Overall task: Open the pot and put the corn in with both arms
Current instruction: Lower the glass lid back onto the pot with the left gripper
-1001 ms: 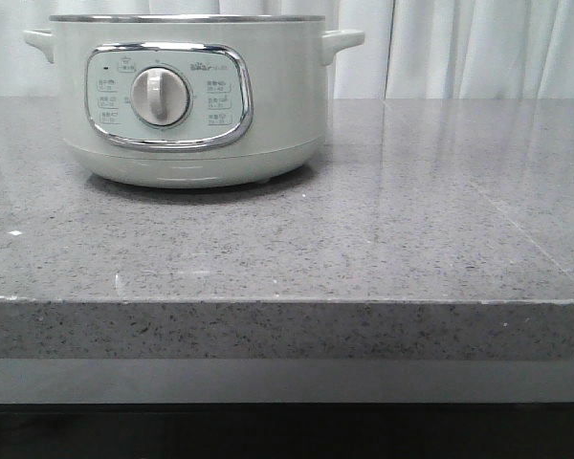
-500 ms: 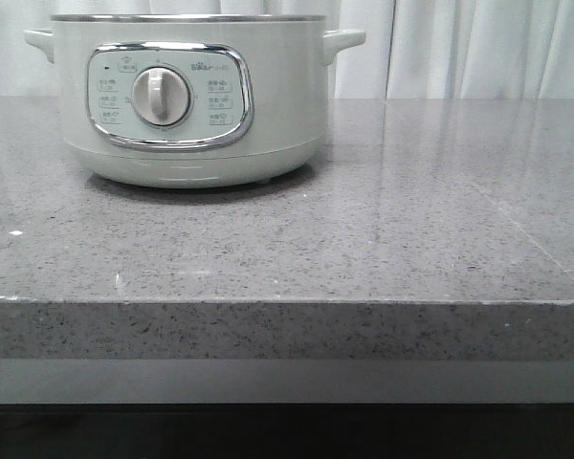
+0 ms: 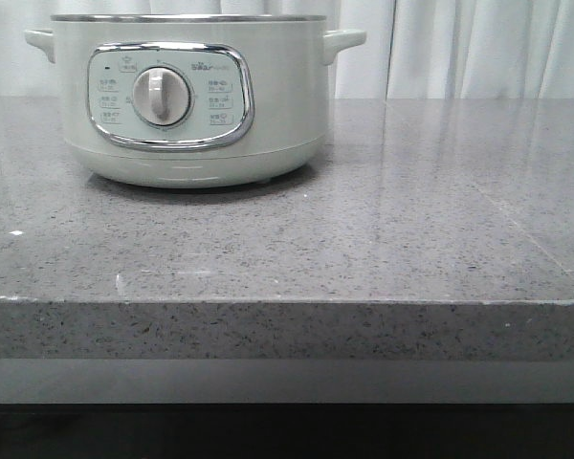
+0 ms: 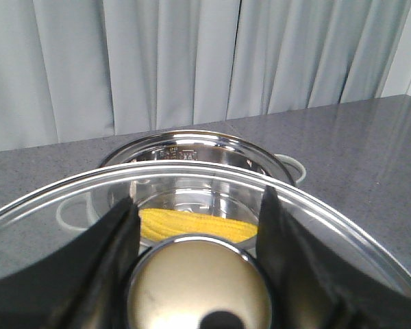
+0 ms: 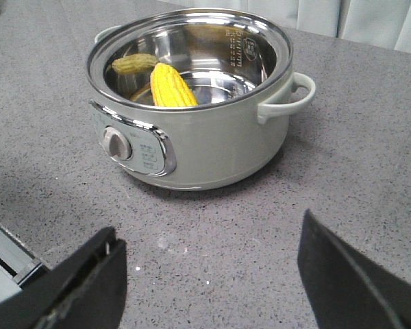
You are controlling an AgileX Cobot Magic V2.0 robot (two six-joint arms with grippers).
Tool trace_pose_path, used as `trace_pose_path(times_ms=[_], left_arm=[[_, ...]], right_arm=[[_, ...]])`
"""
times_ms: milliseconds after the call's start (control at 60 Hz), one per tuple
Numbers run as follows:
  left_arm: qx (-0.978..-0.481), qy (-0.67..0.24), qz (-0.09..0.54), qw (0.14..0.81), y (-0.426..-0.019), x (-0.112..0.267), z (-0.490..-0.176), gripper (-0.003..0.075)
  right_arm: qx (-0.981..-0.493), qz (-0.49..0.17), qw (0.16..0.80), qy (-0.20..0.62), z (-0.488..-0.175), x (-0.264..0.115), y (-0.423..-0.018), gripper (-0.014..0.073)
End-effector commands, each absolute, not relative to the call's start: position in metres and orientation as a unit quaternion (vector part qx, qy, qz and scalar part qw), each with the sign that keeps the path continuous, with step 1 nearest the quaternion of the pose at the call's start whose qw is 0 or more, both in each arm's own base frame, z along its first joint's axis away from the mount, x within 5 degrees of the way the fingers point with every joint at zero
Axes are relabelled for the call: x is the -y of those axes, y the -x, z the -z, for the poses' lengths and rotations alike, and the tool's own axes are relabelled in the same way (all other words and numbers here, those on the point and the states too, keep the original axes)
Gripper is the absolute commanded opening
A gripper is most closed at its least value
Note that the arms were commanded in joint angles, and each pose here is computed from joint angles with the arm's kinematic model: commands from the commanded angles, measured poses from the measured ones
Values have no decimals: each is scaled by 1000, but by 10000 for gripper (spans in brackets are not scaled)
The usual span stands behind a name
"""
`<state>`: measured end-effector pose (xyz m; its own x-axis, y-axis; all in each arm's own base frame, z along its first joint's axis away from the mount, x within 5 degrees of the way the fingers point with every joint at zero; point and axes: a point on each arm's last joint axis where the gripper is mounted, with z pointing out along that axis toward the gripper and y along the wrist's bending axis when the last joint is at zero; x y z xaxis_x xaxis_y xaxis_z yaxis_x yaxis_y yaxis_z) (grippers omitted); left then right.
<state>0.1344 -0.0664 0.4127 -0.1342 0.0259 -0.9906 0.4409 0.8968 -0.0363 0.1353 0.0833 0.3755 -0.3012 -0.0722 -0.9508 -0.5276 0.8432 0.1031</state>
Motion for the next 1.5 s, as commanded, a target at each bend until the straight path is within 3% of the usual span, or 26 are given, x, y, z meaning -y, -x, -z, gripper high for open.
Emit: trace_pose_path(times_ms=[0,417,784,1017,1484], left_arm=[[-670,-140,186,705,-149,74,-448,207],[-717,-150,174,658,-261,129,-462,207],[-729,-150,174,645,-335,166,-449,207],[-711,-145,178,665,-361,178,-434,207],[-716,-145,176,659,-374,185,-417,207]], right_arm=[[-748,-211,604,178,-393,-81,-135,541],[-748,-211,604,178,-393,-81,-135,541],[-748,-211,604,178,-393,-81,-135,541],[-748,-211,604,178,-393,-81,-135,541],[-748,-211,604,178,-393,-81,-135,541]])
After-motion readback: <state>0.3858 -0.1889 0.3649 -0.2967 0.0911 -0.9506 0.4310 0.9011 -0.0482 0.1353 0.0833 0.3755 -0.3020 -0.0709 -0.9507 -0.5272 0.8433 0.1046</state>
